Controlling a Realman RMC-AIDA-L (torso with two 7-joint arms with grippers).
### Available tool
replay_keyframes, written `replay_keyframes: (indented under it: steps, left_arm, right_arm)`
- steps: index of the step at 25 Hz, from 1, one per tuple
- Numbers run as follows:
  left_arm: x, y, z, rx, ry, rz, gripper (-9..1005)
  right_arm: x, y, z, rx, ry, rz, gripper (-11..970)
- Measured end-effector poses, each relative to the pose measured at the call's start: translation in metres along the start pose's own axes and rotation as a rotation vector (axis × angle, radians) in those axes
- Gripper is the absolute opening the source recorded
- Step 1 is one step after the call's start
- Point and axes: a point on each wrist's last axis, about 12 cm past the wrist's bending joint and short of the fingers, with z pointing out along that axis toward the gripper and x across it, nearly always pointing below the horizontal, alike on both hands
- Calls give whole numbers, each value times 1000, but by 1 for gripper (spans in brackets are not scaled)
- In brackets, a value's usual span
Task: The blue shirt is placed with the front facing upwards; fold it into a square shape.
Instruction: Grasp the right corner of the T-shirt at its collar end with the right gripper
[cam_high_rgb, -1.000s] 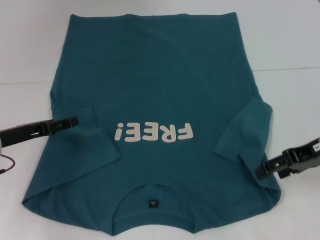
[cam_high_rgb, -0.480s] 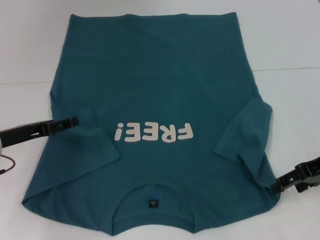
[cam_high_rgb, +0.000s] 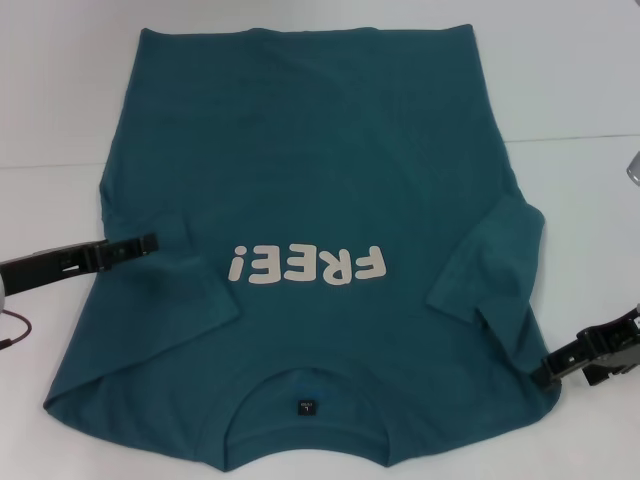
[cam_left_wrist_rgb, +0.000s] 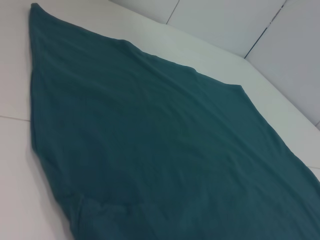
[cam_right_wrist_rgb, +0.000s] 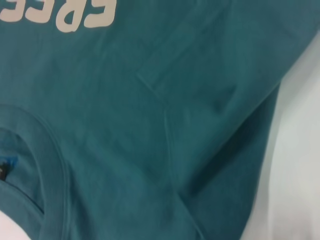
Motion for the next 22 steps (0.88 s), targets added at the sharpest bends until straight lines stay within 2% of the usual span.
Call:
replay_keyframes:
  steps: [11, 22]
  left_arm:
    - [0, 0, 0, 0, 0, 1, 875]
    - [-1, 0, 0, -3, -2, 3, 874]
  right_arm:
    - [-5, -1, 0, 11, -32, 22, 909]
    - [-6, -2, 1, -28, -58, 121, 885]
